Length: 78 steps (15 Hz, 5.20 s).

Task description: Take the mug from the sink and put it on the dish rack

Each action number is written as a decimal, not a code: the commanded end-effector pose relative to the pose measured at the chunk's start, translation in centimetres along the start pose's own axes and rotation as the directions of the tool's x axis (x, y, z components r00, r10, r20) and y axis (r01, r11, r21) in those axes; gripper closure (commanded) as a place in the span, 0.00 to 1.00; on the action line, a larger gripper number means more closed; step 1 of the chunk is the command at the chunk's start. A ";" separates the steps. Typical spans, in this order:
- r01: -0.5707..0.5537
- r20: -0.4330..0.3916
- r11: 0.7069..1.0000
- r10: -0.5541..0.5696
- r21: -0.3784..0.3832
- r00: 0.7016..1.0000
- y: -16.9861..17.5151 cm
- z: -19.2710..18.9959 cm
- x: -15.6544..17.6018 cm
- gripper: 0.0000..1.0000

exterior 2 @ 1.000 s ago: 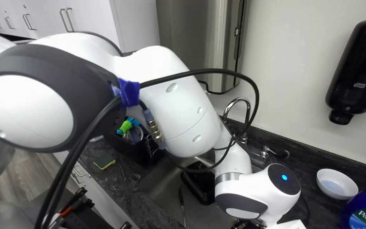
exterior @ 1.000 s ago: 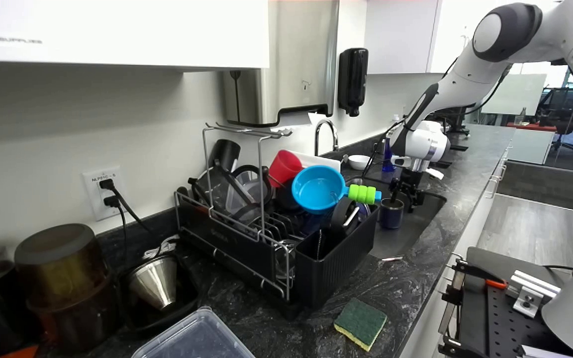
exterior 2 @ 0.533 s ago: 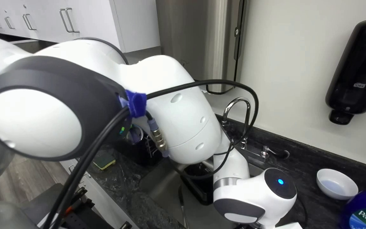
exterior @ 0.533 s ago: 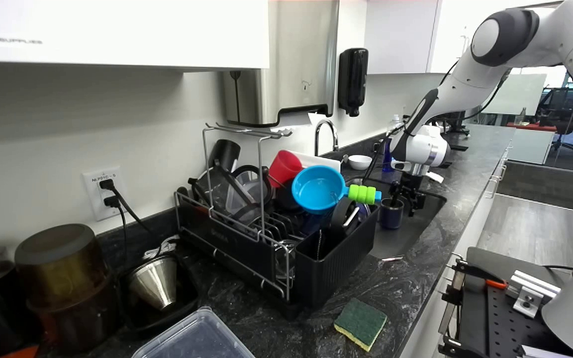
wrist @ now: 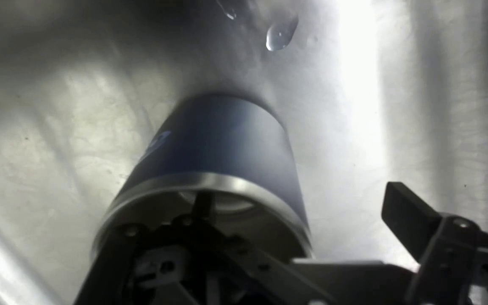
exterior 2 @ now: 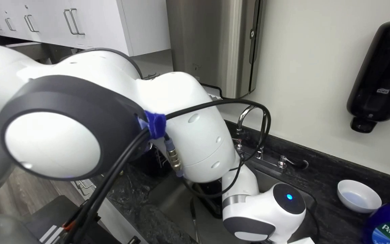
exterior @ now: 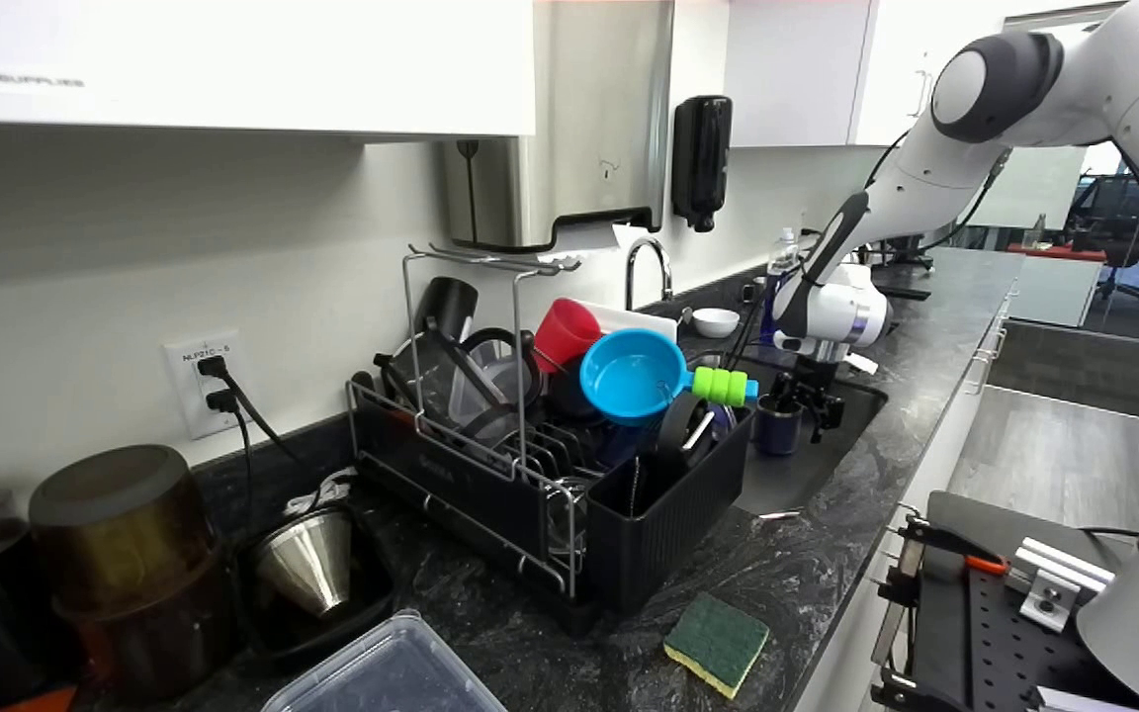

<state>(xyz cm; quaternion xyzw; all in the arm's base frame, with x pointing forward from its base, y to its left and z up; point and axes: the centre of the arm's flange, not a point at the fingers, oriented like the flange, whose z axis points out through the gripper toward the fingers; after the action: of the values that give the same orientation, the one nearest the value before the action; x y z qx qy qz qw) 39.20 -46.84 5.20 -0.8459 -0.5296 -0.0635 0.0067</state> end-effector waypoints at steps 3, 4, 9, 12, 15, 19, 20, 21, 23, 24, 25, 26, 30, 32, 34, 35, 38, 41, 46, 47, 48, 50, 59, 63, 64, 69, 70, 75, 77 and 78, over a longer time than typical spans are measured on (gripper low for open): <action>0.040 0.017 0.999 -0.040 -0.034 0.999 -1.1 0.9 0.7 0.41; 0.045 0.020 0.998 -0.045 -0.034 0.999 -1.2 1.0 0.7 0.48; 0.072 0.039 0.996 -0.070 -0.053 0.997 -1.5 0.8 0.6 0.83; 0.082 0.046 0.995 -0.079 -0.064 0.996 -1.3 0.4 0.6 0.99; 0.080 0.044 0.995 -0.077 -0.064 0.996 -1.1 -0.5 0.6 0.99; 0.059 0.032 0.996 -0.057 -0.061 0.998 -0.6 -2.9 0.9 0.98; 0.048 0.029 0.998 -0.046 -0.052 0.999 -0.4 -4.1 1.0 0.98; 0.033 0.026 0.999 -0.032 -0.041 0.999 -0.1 -5.2 1.1 0.98; -0.006 0.008 1.000 0.006 0.001 1.000 0.3 -8.2 1.4 0.98; -0.021 -0.008 0.999 0.022 0.026 1.000 0.3 -10.0 1.4 0.98; -0.034 -0.022 0.998 0.035 0.048 0.999 0.3 -11.6 1.5 0.98; -0.048 -0.035 0.996 0.051 0.075 0.998 0.2 -13.4 1.6 0.98; -0.092 -0.072 0.976 0.108 0.200 0.992 -0.8 -19.9 1.6 0.98; -0.103 -0.084 0.961 0.129 0.258 0.988 -1.5 -22.5 1.6 0.98; -0.121 -0.092 0.940 0.157 0.319 0.983 -2.3 -24.6 1.8 0.98; -0.130 -0.101 0.929 0.175 0.347 0.979 -2.8 -25.3 2.0 0.98; -0.147 -0.131 0.890 0.223 0.431 0.966 -4.1 -27.1 2.6 0.98; -0.156 -0.146 0.847 0.263 0.508 0.954 -5.3 -28.1 3.2 0.98; -0.233 -0.160 0.758 0.406 0.609 0.900 -6.7 -28.9 4.8 0.98; -0.247 -0.164 0.742 0.433 0.624 0.886 -6.9 -28.9 5.2 0.98; -0.251 -0.173 0.728 0.453 0.638 0.874 -7.0 -28.9 5.6 0.98; -0.234 -0.202 0.710 0.472 0.664 0.858 -7.3 -29.0 6.4 0.98; -0.114 -0.386 0.679 0.539 0.726 0.749 -9.4 -31.7 9.2 0.98; -0.122 -0.448 0.705 0.564 0.698 0.693 -10.0 -31.7 10.8 0.98; -0.122 -0.455 0.708 0.565 0.696 0.688 -10.3 -31.3 11.3 0.98; -0.121 -0.445 0.710 0.555 0.694 0.703 -11.5 -28.4 13.6 0.98; -0.122 -0.439 0.710 0.550 0.693 0.710 -11.7 -27.8 13.9 0.98; -0.118 -0.413 0.689 0.553 0.715 0.724 -10.8 -26.5 13.9 0.93; -0.121 -0.414 0.692 0.552 0.712 0.724 -10.8 -26.6 13.8 0.93; -0.122 -0.415 0.693 0.552 0.710 0.723 -10.9 -26.7 13.8 0.93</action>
<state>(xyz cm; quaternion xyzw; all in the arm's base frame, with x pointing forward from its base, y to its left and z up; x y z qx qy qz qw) 32.72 -31.81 32.69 -0.8118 -0.3118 -0.1417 0.4729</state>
